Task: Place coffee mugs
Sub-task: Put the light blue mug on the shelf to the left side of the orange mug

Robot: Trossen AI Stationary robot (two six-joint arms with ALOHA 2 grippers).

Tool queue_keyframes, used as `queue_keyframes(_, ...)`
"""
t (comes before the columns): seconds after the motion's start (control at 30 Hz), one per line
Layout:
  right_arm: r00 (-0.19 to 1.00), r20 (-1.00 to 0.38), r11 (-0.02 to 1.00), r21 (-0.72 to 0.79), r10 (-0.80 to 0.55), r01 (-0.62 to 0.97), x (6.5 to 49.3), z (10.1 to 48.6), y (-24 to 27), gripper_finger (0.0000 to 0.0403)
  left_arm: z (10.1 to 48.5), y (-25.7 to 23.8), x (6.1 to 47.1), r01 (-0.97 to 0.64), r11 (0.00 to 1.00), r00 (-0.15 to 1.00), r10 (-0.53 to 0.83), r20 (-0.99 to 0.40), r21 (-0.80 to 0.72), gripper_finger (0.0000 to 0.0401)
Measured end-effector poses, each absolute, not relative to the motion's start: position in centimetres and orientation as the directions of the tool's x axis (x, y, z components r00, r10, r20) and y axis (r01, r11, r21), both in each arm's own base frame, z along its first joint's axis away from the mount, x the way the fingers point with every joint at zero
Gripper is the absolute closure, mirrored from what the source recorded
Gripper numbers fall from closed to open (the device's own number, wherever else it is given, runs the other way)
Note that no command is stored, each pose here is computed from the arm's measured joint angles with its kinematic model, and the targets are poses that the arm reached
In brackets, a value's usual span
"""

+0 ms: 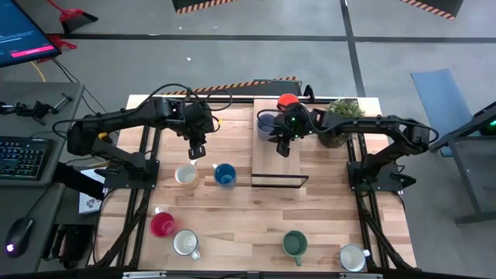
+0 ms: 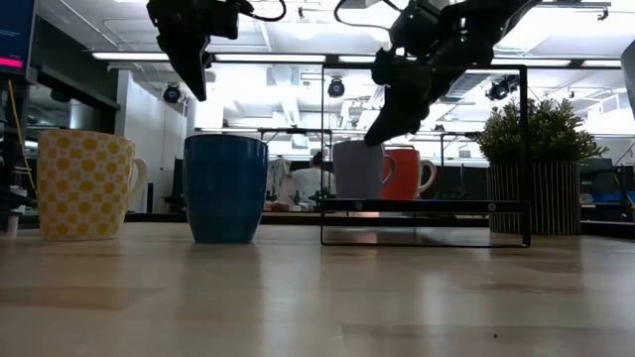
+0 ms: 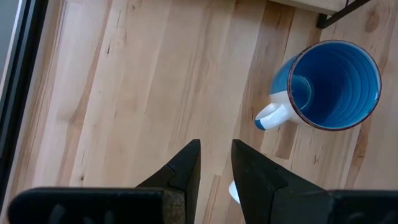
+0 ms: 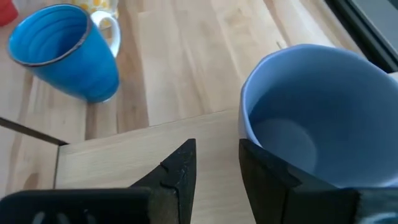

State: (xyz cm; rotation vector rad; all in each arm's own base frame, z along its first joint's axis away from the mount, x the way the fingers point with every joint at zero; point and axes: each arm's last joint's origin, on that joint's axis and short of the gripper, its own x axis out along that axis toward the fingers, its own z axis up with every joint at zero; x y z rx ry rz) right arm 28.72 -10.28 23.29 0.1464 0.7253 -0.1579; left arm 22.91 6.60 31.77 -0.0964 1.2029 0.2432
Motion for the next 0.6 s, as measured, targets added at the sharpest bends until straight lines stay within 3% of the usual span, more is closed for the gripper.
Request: queue_keyframes(0.6,0.76,-0.624,0.963,0.045,-0.182,0.267,28.1,23.8,-12.7,0.0289,31.8,6.6,22.9,-0.253,0.966,0.337,0.136,-0.932,0.049,0.032)
